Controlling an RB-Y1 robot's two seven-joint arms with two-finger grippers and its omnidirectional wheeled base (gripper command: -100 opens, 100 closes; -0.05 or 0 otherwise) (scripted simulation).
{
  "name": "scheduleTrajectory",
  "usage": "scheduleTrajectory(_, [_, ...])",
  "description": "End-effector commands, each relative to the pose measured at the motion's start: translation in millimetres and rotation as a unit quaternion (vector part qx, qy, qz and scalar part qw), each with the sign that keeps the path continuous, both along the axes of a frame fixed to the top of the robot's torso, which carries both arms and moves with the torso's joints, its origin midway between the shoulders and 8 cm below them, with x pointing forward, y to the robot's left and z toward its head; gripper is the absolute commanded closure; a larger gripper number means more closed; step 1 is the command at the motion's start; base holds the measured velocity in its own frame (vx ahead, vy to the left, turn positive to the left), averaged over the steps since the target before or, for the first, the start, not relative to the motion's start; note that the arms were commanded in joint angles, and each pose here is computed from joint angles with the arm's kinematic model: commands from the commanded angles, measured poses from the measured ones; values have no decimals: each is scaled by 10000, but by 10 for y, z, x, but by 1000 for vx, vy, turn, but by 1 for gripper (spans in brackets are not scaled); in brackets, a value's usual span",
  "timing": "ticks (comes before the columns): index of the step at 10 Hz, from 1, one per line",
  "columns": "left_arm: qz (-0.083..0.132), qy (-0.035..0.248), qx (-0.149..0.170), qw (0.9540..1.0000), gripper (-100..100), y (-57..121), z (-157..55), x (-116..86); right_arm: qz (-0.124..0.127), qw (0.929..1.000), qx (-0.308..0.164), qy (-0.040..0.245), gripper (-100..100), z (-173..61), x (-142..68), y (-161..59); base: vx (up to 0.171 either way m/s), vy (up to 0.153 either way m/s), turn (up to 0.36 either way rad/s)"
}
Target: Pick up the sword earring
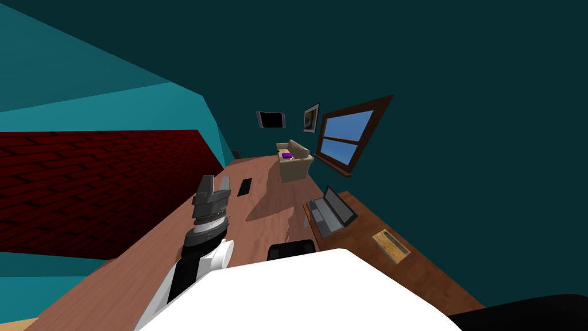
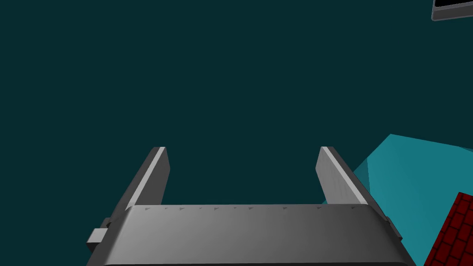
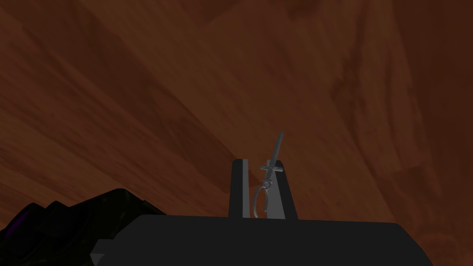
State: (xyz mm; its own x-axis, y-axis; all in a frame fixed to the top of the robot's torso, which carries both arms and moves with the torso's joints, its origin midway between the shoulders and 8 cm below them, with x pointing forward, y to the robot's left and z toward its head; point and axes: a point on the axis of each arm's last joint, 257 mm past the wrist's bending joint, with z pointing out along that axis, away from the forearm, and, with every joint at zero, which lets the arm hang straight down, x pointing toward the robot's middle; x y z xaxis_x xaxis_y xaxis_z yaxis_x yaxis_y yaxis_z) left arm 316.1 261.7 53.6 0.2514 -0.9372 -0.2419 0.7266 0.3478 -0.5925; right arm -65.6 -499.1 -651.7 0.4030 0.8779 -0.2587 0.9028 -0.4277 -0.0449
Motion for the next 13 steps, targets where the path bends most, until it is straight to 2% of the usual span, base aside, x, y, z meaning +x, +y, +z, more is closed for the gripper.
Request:
scheduleTrajectory(1, [0, 0, 0, 10000, 0, 0, 0, 0, -26, 10000, -18, -2, 100, 20, 11, -24, -26, 9, -2])
scheduleTrajectory(4, [0, 0, 0, 10000, 0, 0, 0, 0, -109, 9999, 8, 7, 100, 53, 249, -88, -75, 31, 77])
scheduleTrajectory(5, [0, 0, 0, 10000, 0, 0, 0, 0, -152, 9999, -30, -11, 100, 67, 251, -127, -87, 21, 49])
scheduleTrajectory(6, [0, 0, 0, 10000, 0, 0, 0, 0, -105, 9999, -7, 43, 100, 83, 352, -144, -119, 24, 65])
scheduleTrajectory(7, [0, 0, 0, 10000, 0, 0, 0, 0, -222, 9997, -31, -12, 100, 95, 362, -174, -92, 26, 53])
scheduleTrajectory(8, [0, 0, 0, 10000, 0, 0, 0, 0, -172, 9998, -6, 49, 100, 115, 457, -188, -92, 43, 96])
scheduleTrajectory(9, [0, 0, 0, 10000, 0, 0, 0, 0, -297, 9996, -29, -9, 100, 127, 466, -218, -72, 31, 45])
scheduleTrajectory(10, [0, 0, 0, 10000, 0, 0, 0, 0, -246, 9997, -3, 57, 100, 149, 557, -229, -87, 23, 98])
scheduleTrajectory(11, [0, 0, 0, 10000, 0, 0, 0, 0, -377, 9993, -22, -4, 100, 161, 564, -258, -79, 25, 51])
scheduleTrajectory(12, [0, 0, 0, 10000, 0, 0, 0, 0, -342, 9994, 3, 49, 100, 185, 657, -269, -90, 48, 64])
scheduleTrajectory(13, [0, 0, 0, 10000, 0, 0, 0, 0, -462, 9989, -11, 3, 100, 197, 656, -294, -77, 40, 53])
